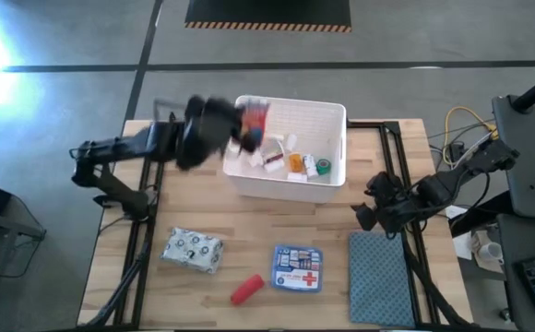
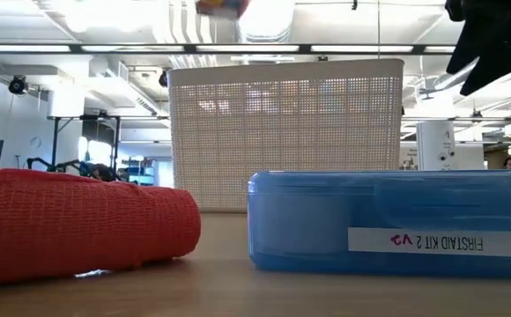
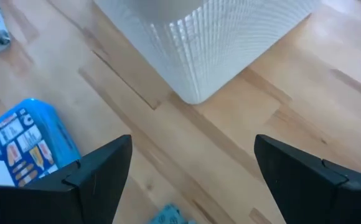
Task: Pick & place medical supplies in basket/bin
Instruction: Put the medicine box into the white bin, then put the red bandage into the white bin, then move the mailer bag to the center of the table, then put the first aid kit into the white bin
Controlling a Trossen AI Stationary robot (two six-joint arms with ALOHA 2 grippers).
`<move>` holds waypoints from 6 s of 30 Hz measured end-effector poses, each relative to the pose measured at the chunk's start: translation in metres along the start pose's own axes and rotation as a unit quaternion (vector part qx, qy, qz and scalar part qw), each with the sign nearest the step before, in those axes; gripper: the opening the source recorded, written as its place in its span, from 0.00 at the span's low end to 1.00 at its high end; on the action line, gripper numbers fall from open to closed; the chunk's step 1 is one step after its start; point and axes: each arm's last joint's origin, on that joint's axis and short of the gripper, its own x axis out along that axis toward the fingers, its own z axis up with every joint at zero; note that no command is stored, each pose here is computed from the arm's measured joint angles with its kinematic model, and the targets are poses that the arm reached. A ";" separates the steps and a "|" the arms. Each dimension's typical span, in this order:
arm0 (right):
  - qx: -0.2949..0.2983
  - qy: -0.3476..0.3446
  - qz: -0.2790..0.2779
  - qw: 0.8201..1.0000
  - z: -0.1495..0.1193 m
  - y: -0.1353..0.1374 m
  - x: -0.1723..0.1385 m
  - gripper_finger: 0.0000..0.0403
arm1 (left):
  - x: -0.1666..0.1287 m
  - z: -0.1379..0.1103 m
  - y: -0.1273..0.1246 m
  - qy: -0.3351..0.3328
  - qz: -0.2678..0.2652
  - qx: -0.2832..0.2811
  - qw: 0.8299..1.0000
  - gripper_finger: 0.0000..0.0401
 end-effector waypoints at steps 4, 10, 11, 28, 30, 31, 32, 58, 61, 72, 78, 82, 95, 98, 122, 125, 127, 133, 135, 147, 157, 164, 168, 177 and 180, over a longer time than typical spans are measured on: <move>0.003 -0.002 0.012 1.000 0.001 0.002 -0.001 0.81 | 0.040 0.004 0.013 0.038 -0.052 0.002 0.998 0.06; 0.026 -0.003 0.018 1.000 0.001 0.006 0.001 0.81 | 0.064 -0.005 0.013 0.054 0.004 0.007 0.999 0.33; 0.028 -0.005 0.024 0.999 0.001 0.007 0.001 0.81 | 0.064 -0.006 0.014 0.050 0.026 0.018 0.998 0.39; -0.063 0.007 0.030 0.998 -0.002 0.020 0.010 0.81 | -0.073 -0.095 -0.045 0.351 -0.343 0.039 0.871 0.69; -0.075 0.008 0.026 0.997 -0.002 0.021 0.011 0.81 | -0.086 -0.130 -0.060 0.395 -0.325 0.026 0.859 0.69; -0.080 0.008 0.024 0.996 -0.003 0.022 0.012 0.81 | -0.091 -0.145 -0.065 0.409 -0.318 0.015 0.855 0.69; -0.085 0.009 0.023 0.996 -0.003 0.022 0.013 0.81 | -0.096 -0.160 -0.072 0.420 -0.315 0.000 0.851 0.69; -0.141 0.047 0.008 0.989 -0.007 0.020 0.015 0.81 | -0.132 -0.299 -0.209 0.482 -0.260 0.094 0.831 0.69; -0.152 0.048 0.007 0.987 -0.007 0.020 0.015 0.81 | -0.130 -0.313 -0.211 0.491 -0.251 0.071 0.831 0.69; -0.160 0.048 0.008 0.986 -0.007 0.020 0.015 0.81 | -0.116 -0.340 -0.194 0.505 -0.203 0.080 0.835 0.56; -0.163 0.046 0.007 0.986 -0.007 0.019 0.015 0.81 | -0.106 -0.310 -0.180 0.511 -0.181 0.121 0.831 0.25; -0.174 0.040 0.009 0.984 -0.007 0.019 0.015 0.81 | -0.098 -0.236 -0.161 0.455 -0.226 0.106 0.855 0.14; -0.137 -0.003 -0.001 0.991 0.000 0.017 0.014 0.81 | 0.021 -0.038 -0.029 0.113 -0.161 0.079 0.977 0.19; -0.116 -0.006 0.005 0.993 0.001 0.019 0.014 0.81 | 0.066 -0.027 -0.003 0.128 -0.157 0.063 0.977 0.23; -0.071 0.019 0.061 0.995 0.002 0.028 0.016 0.81 | -0.046 -0.080 -0.010 0.421 -0.228 0.146 0.865 0.60; -0.053 0.080 0.105 0.990 0.000 0.030 0.025 0.81 | -0.065 -0.107 -0.035 0.454 -0.261 0.098 0.846 0.59; -0.038 0.121 0.130 0.983 -0.003 0.030 0.035 0.81 | -0.075 -0.129 -0.050 0.472 -0.281 0.089 0.831 0.58; -0.020 0.153 0.164 0.974 -0.014 0.030 0.054 0.81 | -0.108 -0.197 -0.051 0.594 -0.209 0.082 0.772 0.57; -0.017 0.149 0.171 0.974 -0.015 0.030 0.056 0.81 | -0.122 -0.212 -0.046 0.612 -0.177 0.072 0.767 0.56; -0.013 0.117 0.166 0.979 -0.013 0.031 0.057 0.81 | -0.136 -0.291 -0.016 0.643 0.045 -0.085 0.760 0.55; 0.009 0.110 0.163 0.981 -0.012 0.032 0.057 0.81 | -0.116 -0.327 -0.029 0.584 -0.035 -0.236 0.776 0.55; 0.009 0.107 0.161 0.981 -0.012 0.031 0.057 0.81 | -0.117 -0.295 -0.053 0.438 -0.210 -0.163 0.859 0.55; 0.006 0.108 0.165 0.980 -0.012 0.032 0.057 0.81 | -0.123 -0.276 -0.043 0.453 -0.142 -0.114 0.873 0.55; 0.062 0.152 0.181 0.970 -0.004 0.033 0.066 0.81 | -0.127 -0.292 -0.046 0.569 -0.057 -0.255 0.779 0.55; 0.071 0.178 0.171 0.966 -0.005 0.033 0.074 0.81 | -0.126 -0.301 -0.059 0.562 -0.094 -0.309 0.761 0.55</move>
